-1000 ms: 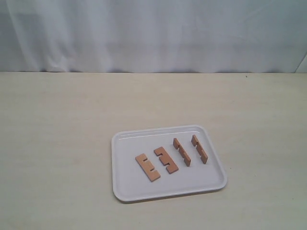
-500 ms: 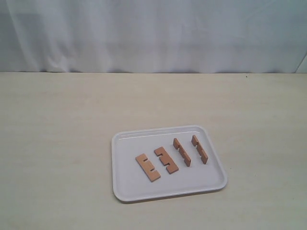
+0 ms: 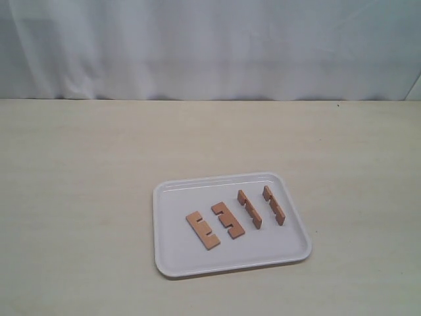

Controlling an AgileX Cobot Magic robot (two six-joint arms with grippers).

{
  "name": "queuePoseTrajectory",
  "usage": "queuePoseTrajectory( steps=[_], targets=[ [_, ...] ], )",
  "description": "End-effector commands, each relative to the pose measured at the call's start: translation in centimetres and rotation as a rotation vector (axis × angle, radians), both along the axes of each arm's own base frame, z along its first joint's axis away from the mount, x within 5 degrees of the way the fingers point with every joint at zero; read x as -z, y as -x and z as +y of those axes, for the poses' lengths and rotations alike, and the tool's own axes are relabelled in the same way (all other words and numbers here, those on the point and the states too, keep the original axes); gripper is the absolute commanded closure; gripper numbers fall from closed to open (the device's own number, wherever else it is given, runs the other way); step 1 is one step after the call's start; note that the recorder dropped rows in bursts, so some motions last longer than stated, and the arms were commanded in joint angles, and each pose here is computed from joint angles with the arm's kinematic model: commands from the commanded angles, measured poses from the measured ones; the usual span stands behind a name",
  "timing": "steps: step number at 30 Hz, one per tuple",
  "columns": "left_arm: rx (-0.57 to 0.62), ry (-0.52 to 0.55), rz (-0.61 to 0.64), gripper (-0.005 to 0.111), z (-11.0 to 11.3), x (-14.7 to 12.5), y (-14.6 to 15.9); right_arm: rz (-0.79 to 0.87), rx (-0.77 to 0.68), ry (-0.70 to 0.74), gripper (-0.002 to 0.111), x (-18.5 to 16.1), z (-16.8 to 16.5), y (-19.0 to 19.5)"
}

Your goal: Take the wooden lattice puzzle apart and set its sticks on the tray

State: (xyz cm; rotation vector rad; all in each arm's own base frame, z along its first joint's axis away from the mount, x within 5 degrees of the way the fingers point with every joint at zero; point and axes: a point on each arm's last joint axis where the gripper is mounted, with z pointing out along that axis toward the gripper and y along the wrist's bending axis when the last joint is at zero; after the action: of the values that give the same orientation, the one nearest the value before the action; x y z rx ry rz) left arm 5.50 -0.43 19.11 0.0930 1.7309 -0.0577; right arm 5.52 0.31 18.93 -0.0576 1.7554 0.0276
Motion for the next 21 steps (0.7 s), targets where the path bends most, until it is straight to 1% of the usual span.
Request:
queuePoseTrajectory(
  steps=[1,21],
  targets=[
    [0.001,0.004,-0.001,0.107,-0.01,0.04,-0.01,0.053,0.006,0.028,0.104,0.57,-0.09,0.14],
    [0.002,0.005,-0.007,0.107,-0.02,-0.01,-0.02,0.065,0.005,0.031,0.104,0.67,-0.09,0.17]
  ],
)
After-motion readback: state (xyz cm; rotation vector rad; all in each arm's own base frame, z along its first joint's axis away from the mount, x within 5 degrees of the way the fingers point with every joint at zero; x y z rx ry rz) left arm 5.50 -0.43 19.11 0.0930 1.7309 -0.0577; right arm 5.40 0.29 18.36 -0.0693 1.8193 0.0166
